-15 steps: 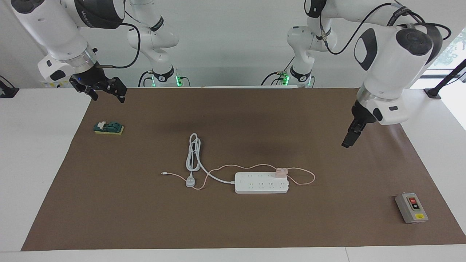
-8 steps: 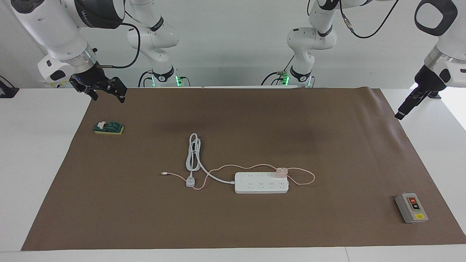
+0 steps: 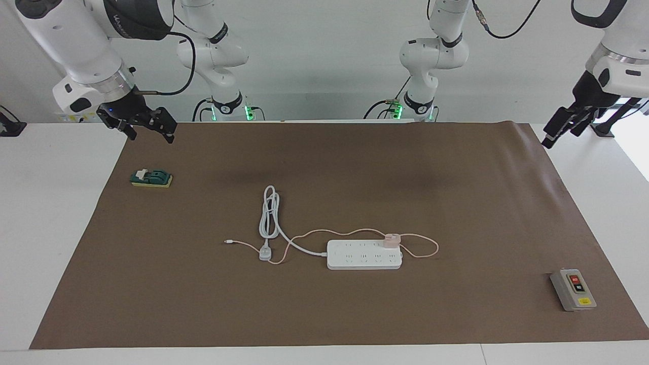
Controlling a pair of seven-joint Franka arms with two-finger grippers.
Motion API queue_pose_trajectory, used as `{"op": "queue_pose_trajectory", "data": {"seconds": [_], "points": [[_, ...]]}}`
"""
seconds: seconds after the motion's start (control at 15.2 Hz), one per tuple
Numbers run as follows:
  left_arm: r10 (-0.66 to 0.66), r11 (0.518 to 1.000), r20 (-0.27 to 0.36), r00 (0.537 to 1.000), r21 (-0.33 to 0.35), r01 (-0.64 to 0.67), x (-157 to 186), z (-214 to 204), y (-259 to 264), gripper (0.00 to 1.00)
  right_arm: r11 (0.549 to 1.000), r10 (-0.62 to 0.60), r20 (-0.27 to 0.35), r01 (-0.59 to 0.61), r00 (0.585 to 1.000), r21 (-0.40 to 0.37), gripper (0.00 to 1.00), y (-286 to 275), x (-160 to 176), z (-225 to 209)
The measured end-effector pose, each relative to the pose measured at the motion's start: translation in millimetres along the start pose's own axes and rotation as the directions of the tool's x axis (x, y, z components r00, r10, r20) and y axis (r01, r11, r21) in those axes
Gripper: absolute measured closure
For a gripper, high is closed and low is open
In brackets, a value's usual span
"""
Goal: Plug charger into power strip
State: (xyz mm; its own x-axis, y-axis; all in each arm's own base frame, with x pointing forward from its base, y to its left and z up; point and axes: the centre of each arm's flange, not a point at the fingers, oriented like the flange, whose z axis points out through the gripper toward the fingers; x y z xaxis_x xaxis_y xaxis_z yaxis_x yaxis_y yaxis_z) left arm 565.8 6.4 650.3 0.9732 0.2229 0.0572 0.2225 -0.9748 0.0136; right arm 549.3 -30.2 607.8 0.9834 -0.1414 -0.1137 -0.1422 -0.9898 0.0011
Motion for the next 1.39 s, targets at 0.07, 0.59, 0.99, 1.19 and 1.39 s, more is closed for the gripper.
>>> {"op": "queue_pose_trajectory", "data": {"seconds": [0.07, 0.59, 0.99, 1.19, 1.39], "points": [[0.022, 1.0, 0.014, 1.0, 0.002, -0.022, -4, 4, 11, 0.0, 1.0, 0.0, 0.0, 0.0, 1.0, 0.0, 0.0, 0, 0, 0], [0.237, 0.971, 0.057, 0.97, -0.001, -0.238, -25, 12, 38, 0.0, 1.0, 0.0, 0.0, 0.0, 1.0, 0.0, 0.0, 0, 0, 0], [0.271, 0.963, 0.065, 0.961, -0.002, -0.271, -36, 13, 52, 0.0, 1.0, 0.0, 0.0, 0.0, 1.0, 0.0, 0.0, 0, 0, 0], [0.28, 0.96, 0.079, 0.957, -0.002, -0.28, -41, 14, 56, 0.0, 1.0, 0.0, 0.0, 0.0, 1.0, 0.0, 0.0, 0, 0, 0], [0.277, 0.96, 0.099, 0.956, 0.0, -0.278, -47, 11, 58, 0.0, 1.0, 0.0, 0.0, 0.0, 1.0, 0.0, 0.0, 0, 0, 0]]}}
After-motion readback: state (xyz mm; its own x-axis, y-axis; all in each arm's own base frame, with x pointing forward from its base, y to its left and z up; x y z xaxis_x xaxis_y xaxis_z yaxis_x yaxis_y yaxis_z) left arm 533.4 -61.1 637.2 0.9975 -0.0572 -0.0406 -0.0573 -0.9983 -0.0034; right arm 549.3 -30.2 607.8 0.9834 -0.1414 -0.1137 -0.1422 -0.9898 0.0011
